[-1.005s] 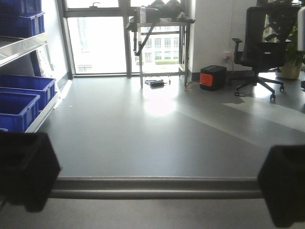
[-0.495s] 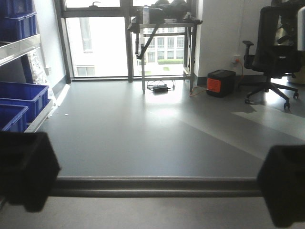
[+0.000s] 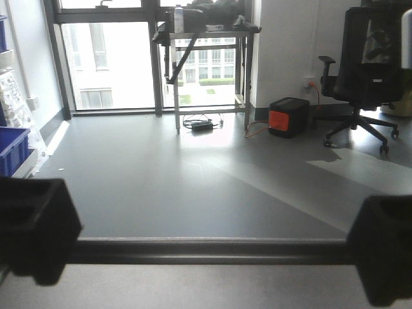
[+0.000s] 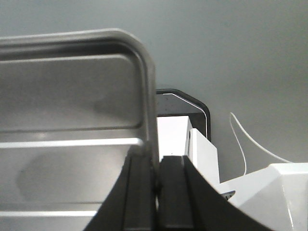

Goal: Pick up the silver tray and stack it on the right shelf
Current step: 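Hold the tray in both grippers while the base turns away from the shelf, then hold the tray while the base drives toward the other shelf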

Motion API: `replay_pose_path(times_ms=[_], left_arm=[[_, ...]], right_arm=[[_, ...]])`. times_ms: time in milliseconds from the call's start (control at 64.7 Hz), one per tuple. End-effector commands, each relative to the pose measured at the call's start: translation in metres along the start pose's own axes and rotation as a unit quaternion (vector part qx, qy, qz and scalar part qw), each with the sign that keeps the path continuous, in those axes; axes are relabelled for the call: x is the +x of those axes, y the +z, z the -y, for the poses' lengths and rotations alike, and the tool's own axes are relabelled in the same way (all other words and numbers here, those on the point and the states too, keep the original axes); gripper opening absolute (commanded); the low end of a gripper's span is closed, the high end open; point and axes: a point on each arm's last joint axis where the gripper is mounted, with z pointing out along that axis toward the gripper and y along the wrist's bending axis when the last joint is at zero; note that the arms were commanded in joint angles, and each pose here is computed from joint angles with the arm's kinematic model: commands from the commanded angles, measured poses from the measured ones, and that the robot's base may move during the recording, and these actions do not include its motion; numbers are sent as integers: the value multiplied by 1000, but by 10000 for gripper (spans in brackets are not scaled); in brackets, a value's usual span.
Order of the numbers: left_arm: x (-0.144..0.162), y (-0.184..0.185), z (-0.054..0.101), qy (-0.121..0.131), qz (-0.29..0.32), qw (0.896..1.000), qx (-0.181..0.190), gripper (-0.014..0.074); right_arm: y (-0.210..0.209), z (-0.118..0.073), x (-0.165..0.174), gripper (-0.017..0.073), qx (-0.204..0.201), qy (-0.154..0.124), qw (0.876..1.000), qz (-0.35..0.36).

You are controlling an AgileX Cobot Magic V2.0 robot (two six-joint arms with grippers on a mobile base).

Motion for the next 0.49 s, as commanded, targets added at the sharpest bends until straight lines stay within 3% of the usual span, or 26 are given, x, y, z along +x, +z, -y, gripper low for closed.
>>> replay_pose_path(times_ms=[0, 479], left_arm=[[2, -10, -26, 6, -11, 992, -127, -100], [2, -10, -26, 6, -10, 992, -127, -100]], right_arm=[[-9, 25, -6, 57, 123, 0, 992, 23], [-9, 25, -6, 57, 123, 0, 992, 23]])
